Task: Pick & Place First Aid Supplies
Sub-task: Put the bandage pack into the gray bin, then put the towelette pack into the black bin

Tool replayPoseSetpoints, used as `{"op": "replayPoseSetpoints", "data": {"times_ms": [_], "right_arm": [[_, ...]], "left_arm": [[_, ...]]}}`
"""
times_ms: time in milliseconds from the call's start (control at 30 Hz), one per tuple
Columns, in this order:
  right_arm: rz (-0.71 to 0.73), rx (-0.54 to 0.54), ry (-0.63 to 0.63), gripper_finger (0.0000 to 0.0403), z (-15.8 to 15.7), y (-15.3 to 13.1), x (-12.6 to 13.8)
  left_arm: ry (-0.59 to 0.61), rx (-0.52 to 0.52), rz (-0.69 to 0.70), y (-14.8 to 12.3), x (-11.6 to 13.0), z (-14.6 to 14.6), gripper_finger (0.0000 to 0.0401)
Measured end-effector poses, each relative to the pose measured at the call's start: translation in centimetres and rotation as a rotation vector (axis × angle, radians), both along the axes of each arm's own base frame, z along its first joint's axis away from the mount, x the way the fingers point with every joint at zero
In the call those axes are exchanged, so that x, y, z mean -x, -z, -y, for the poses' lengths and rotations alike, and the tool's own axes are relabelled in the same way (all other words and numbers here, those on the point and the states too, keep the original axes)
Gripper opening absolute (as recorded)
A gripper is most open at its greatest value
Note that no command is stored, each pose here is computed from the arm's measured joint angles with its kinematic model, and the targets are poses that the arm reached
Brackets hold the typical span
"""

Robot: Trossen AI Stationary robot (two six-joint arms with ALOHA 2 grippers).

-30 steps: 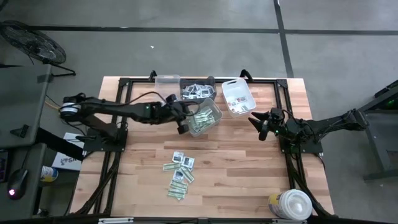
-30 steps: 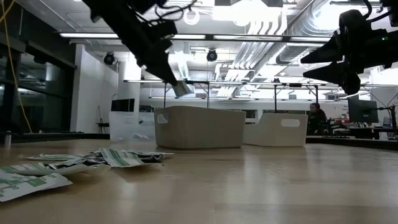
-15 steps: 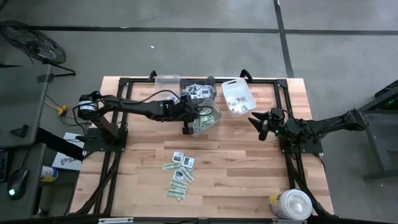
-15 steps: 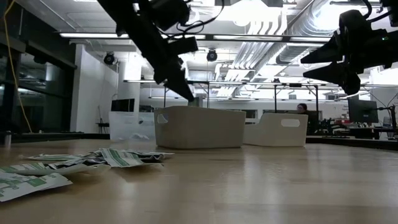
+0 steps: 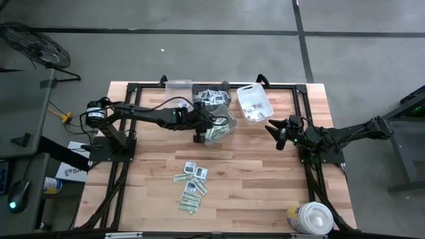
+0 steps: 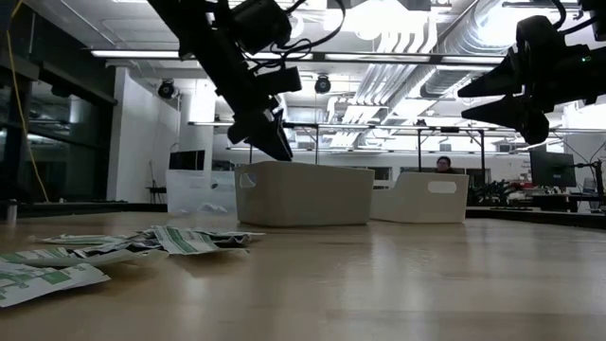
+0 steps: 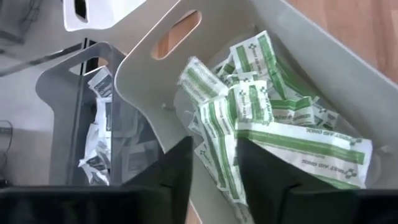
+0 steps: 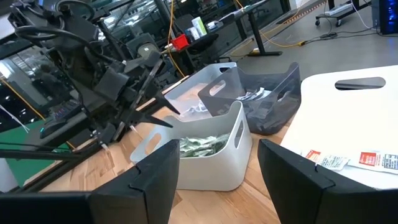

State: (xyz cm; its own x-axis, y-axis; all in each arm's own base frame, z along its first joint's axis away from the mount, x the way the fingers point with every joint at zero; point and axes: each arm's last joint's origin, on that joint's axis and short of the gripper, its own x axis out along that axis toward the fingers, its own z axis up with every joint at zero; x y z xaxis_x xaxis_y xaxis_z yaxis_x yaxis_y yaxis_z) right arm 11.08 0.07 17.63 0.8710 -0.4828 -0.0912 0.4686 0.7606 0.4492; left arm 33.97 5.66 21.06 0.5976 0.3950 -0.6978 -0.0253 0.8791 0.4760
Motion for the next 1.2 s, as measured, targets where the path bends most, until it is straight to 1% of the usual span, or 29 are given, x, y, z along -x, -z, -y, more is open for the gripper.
{"op": "replayPoseSetpoints", "data": {"times_ms": [67,167,267,367,467,533,633,700,767,867,933,1067,1133,1200], "right_arm": [[0.0,0.0,0.0,0.0211,0.0,0.0,0.0],[0.0,0.0,0.0,0.0211,0.0,0.0,0.0],[0.0,0.0,0.001,0.0211,0.0,0.0,0.0],[0.0,0.0,0.0,0.0211,0.0,0.0,0.0],[0.0,0.0,0.0,0.0211,0.0,0.0,0.0],[0.0,0.0,0.0,0.0211,0.0,0.0,0.0],[0.0,0.0,0.0,0.0211,0.0,0.0,0.0],[-0.002,0.0,0.0,0.0211,0.0,0.0,0.0],[-0.004,0.001,0.0,0.0211,0.0,0.0,0.0],[-0.004,0.001,0.0,0.0211,0.0,0.0,0.0],[-0.003,0.001,0.0,0.0211,0.0,0.0,0.0],[-0.003,0.001,0.0,0.0211,0.0,0.0,0.0],[-0.003,0.001,0.0,0.0211,0.0,0.0,0.0],[-0.003,0.001,0.0,0.0211,0.0,0.0,0.0]], "left_arm": [[-0.019,0.001,0.006,-0.1,0.1,0.0,0.0145],[-0.036,-0.008,0.02,-0.6,0.3,0.0,0.0175],[-0.06,-0.005,0.03,-1.4,0.9,0.1,0.019],[-0.107,0.038,0.05,-2.5,1.8,0.5,0.0193],[-0.187,0.13,0.081,-3.8,3.2,1.3,0.0193],[-0.25,0.21,0.068,-4.2,4.3,2.1,0.0193],[-0.315,0.366,0.063,-4.7,5.5,3.4,0.0193],[-0.351,0.476,0.046,-4.6,6.2,4.3,0.0193],[-0.395,0.584,0.058,-4.4,6.6,5.2,0.0193],[-0.469,0.728,0.052,-3.3,7.1,6.1,0.0193],[-0.501,0.799,0.047,-2.4,7.4,6.6,0.0193],[-0.561,0.908,0.062,-0.5,7.9,7.7,0.0193],[-0.557,0.933,0.056,0.7,8.2,8.1,0.0193],[-0.54,0.981,0.072,1.7,8.4,8.6,0.0193]]}}
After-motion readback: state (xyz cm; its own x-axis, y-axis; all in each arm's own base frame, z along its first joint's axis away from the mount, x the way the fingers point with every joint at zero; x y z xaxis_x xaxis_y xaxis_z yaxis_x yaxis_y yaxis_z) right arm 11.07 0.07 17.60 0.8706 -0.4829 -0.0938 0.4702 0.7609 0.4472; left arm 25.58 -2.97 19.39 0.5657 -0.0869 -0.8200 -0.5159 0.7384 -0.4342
